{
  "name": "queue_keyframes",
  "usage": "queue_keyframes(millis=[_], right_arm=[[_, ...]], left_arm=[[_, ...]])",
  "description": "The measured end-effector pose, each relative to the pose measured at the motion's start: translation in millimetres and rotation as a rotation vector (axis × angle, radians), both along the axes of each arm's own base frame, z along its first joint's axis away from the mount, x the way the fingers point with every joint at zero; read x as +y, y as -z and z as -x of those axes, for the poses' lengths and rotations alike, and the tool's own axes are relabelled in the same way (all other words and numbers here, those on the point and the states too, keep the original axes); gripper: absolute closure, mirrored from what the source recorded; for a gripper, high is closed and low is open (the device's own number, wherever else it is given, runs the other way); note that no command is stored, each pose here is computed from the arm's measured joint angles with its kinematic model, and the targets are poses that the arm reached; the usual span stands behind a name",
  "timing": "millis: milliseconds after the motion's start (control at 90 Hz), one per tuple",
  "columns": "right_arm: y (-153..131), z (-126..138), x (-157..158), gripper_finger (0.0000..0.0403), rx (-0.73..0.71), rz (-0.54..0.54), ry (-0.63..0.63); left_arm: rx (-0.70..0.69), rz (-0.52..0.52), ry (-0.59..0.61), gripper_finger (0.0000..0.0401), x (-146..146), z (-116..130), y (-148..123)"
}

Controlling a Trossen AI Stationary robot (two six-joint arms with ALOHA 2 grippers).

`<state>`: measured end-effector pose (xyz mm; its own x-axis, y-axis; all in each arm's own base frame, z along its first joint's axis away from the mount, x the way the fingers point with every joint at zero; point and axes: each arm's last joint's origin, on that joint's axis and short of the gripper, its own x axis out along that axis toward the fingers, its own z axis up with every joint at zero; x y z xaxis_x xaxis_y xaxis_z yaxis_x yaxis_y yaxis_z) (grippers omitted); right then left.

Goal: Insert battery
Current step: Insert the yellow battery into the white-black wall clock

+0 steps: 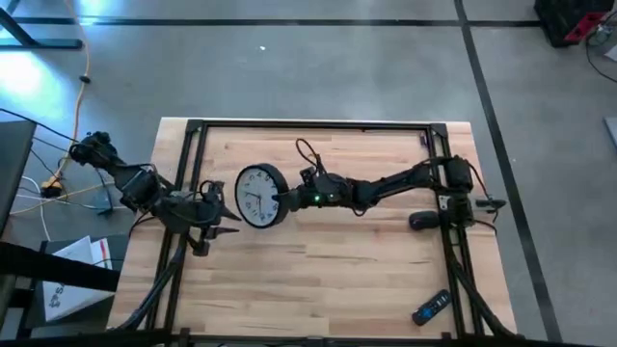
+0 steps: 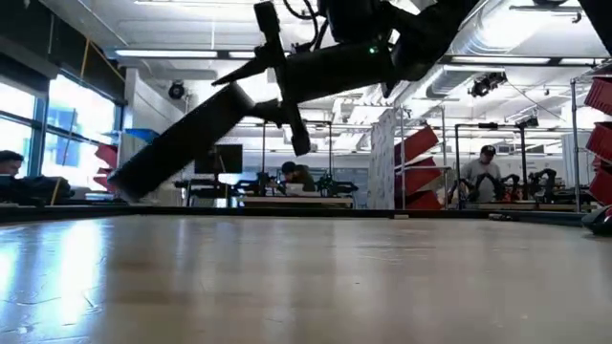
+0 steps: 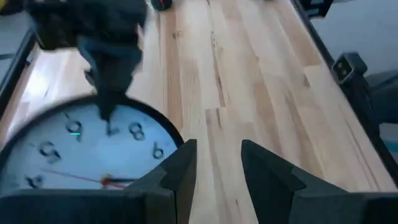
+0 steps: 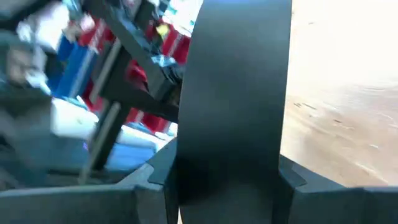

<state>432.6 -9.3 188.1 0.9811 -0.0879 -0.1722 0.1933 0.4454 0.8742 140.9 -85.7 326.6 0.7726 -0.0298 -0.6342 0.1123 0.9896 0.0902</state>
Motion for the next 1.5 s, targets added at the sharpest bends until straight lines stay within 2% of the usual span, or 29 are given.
queue_keyframes(millis=[256,422,622,822,956,1211,1500], right_arm=[[9.9,2.4,-9.8,0.0281,0.072,-0.271,0.073],[9.7,-1.5,2.3,0.0281,-0.025,-0.339,0.152],[41.8,-9.2,15.3,0.0281,-0.071,-0.438,0.251],[60.3,-20.3,22.5,0.0281,-0.211,-0.468,0.256],[79.6,-40.4,27.3,0.0281,-0.185,-0.448,0.212],[93.2,-83.6,31.8,0.028,-0.206,-0.408,0.088],[90.4,-102.4,27.4,0.0245,-0.086,-0.425,0.06]], left_arm=[[-0.007,-0.016,-0.073,0.0291,1.0,15.0,0.1],[-0.004,-0.037,-0.067,0.0291,-3.0,26.6,1.7],[-0.023,-0.058,0.017,0.0291,-13.6,36.5,1.6],[-0.065,-0.089,0.034,0.0291,-18.3,42.2,0.6],[-0.079,-0.092,0.026,0.0291,-18.7,42.8,0.2],[-0.061,-0.021,0.0,0.0291,-19.5,43.0,0.6],[-0.06,0.014,0.02,0.0291,-24.0,47.9,0.8]])
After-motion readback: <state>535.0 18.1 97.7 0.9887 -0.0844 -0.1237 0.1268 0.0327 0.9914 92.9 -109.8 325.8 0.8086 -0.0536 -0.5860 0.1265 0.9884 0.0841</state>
